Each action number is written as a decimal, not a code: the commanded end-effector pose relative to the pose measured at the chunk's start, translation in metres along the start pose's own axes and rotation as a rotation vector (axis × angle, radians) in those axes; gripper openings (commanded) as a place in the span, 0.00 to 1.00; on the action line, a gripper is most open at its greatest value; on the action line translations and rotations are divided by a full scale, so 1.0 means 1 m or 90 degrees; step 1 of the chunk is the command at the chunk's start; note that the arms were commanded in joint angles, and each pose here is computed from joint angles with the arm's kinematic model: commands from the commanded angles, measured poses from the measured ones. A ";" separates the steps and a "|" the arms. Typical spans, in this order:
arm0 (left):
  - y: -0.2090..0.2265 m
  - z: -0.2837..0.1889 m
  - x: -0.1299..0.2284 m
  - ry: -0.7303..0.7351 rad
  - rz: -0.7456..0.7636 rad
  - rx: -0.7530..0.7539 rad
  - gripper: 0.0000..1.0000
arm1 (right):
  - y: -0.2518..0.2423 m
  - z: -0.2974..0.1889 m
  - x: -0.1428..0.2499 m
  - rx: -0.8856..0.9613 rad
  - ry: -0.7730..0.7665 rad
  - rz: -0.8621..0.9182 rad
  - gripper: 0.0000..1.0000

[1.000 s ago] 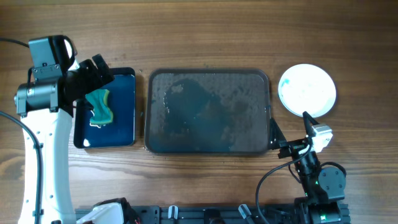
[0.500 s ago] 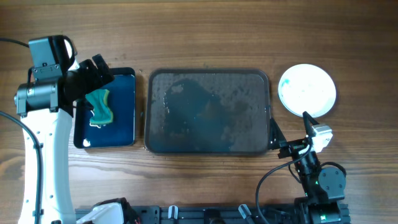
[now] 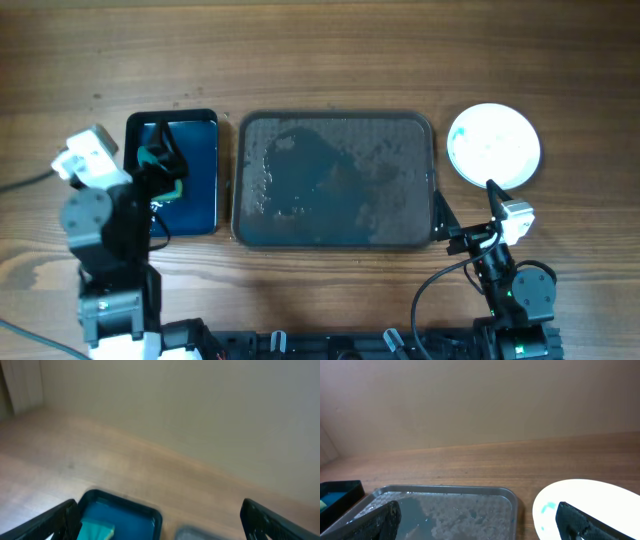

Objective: Clean dirty plates on tray and stack at the side

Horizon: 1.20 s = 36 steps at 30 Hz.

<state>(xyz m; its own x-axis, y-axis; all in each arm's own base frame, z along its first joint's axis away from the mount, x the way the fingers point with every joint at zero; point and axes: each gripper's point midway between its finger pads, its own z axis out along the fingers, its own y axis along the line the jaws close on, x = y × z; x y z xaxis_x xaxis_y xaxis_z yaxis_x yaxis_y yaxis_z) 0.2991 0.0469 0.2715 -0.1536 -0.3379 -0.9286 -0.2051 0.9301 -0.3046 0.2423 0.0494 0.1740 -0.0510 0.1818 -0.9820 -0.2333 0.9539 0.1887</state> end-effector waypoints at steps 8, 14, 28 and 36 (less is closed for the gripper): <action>0.023 -0.024 0.093 -0.071 0.074 0.045 1.00 | 0.003 0.000 -0.001 -0.008 -0.003 0.009 1.00; 0.025 -0.029 0.108 -0.100 0.076 0.059 1.00 | 0.003 0.000 -0.001 -0.008 -0.003 0.009 1.00; 0.030 -0.031 0.121 -0.078 0.074 0.052 1.00 | 0.003 0.000 -0.001 -0.008 -0.003 0.009 1.00; 0.030 -0.031 0.121 -0.078 0.074 0.052 1.00 | 0.002 0.000 -0.001 -0.006 -0.004 0.009 1.00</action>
<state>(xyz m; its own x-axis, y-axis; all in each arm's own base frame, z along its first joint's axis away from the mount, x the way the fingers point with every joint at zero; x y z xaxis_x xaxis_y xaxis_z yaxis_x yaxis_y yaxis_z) 0.2443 0.0313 0.1586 -0.0461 -0.2339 -0.9712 -0.1244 0.9660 -0.2268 0.2423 0.0494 0.1737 -0.0518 0.1817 -0.9820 -0.2332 0.9539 0.1888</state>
